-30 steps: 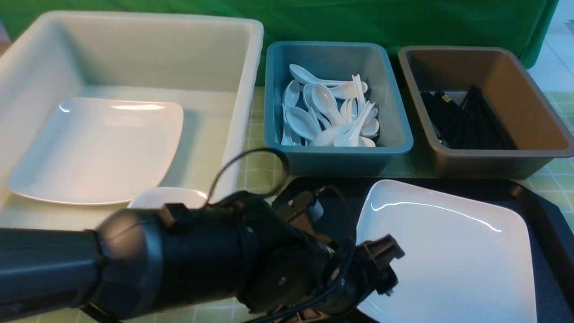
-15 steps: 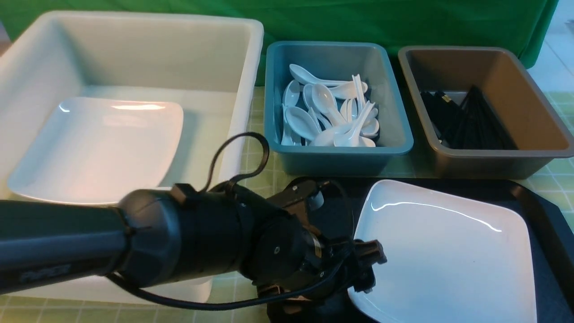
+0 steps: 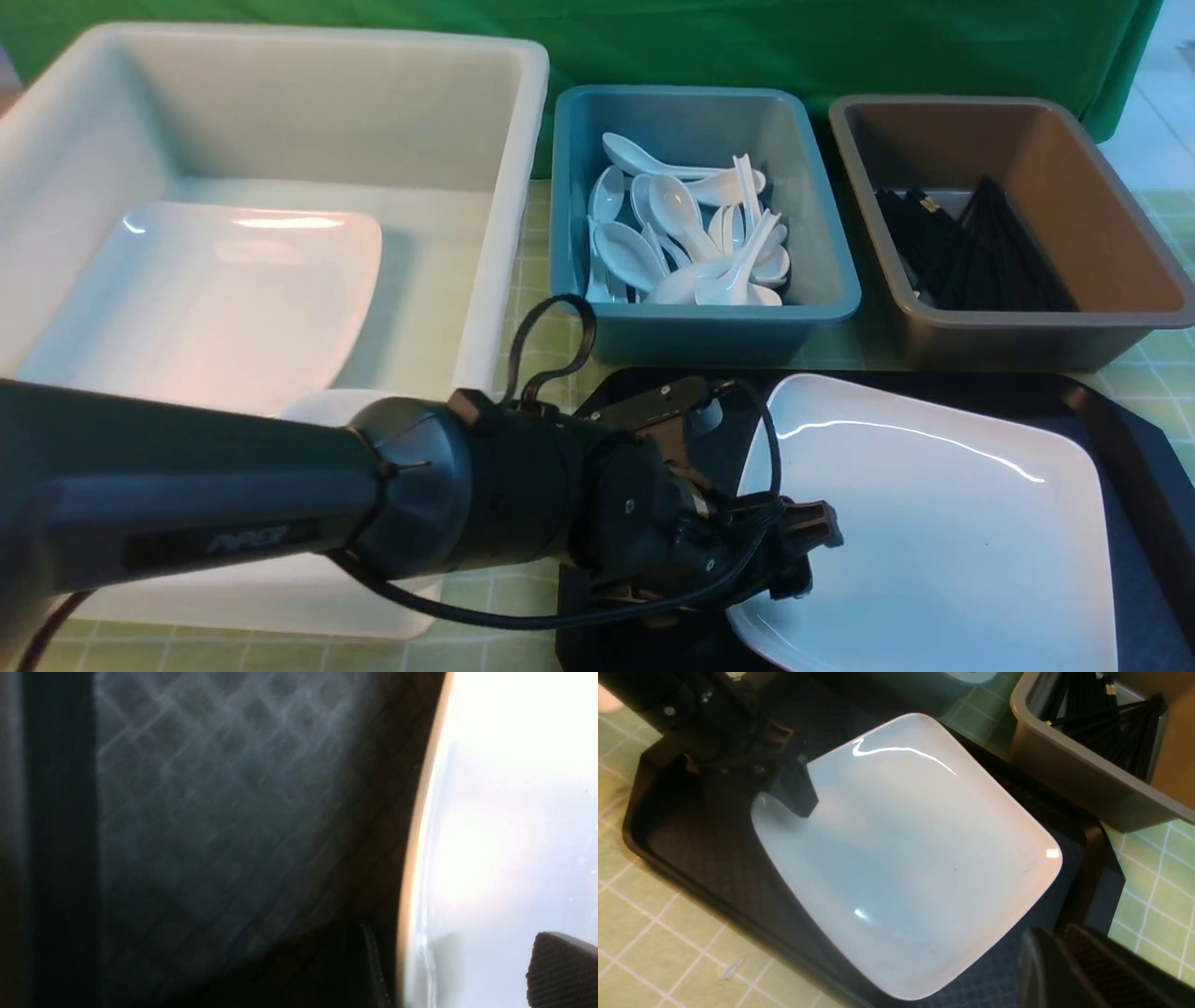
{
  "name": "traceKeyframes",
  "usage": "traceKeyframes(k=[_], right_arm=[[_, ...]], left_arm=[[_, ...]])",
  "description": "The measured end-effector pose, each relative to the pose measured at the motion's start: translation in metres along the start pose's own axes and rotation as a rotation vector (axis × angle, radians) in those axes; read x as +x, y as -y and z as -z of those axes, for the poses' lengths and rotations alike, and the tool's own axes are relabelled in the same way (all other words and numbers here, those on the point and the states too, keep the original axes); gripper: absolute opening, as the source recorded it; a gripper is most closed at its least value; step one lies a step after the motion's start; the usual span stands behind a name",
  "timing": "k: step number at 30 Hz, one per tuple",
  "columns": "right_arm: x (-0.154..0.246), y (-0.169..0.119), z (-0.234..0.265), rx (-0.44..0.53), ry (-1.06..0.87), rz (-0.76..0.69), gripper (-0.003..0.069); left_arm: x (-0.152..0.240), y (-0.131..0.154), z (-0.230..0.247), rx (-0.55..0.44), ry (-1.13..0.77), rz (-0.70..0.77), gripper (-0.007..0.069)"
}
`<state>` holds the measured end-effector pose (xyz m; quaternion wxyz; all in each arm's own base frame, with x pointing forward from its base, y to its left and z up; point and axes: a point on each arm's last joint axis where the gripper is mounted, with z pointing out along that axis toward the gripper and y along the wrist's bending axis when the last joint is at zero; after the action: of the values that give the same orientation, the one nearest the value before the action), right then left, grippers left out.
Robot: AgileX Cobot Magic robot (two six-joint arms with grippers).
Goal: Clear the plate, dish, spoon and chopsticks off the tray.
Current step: Use the left arm to grab a plate from the dinner plate
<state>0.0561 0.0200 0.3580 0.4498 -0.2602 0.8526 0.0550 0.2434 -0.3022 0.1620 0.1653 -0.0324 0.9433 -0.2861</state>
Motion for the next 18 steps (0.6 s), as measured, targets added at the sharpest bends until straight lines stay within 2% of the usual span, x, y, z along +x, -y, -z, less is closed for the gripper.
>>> traceKeyframes(k=[10, 16, 18], right_arm=[[0.000, 0.000, 0.000, 0.000, 0.000, -0.001, 0.0050], [0.000, 0.000, 0.000, 0.000, 0.000, -0.001, 0.0050], [0.000, 0.000, 0.000, 0.000, 0.000, -0.001, 0.0050]], left_arm=[[0.002, 0.002, -0.010, -0.004, -0.033, -0.008, 0.0386], [0.019, 0.009, -0.011, -0.009, -0.104, -0.058, 0.0260], [0.023, 0.009, -0.011, -0.016, -0.127, -0.052, 0.0181]])
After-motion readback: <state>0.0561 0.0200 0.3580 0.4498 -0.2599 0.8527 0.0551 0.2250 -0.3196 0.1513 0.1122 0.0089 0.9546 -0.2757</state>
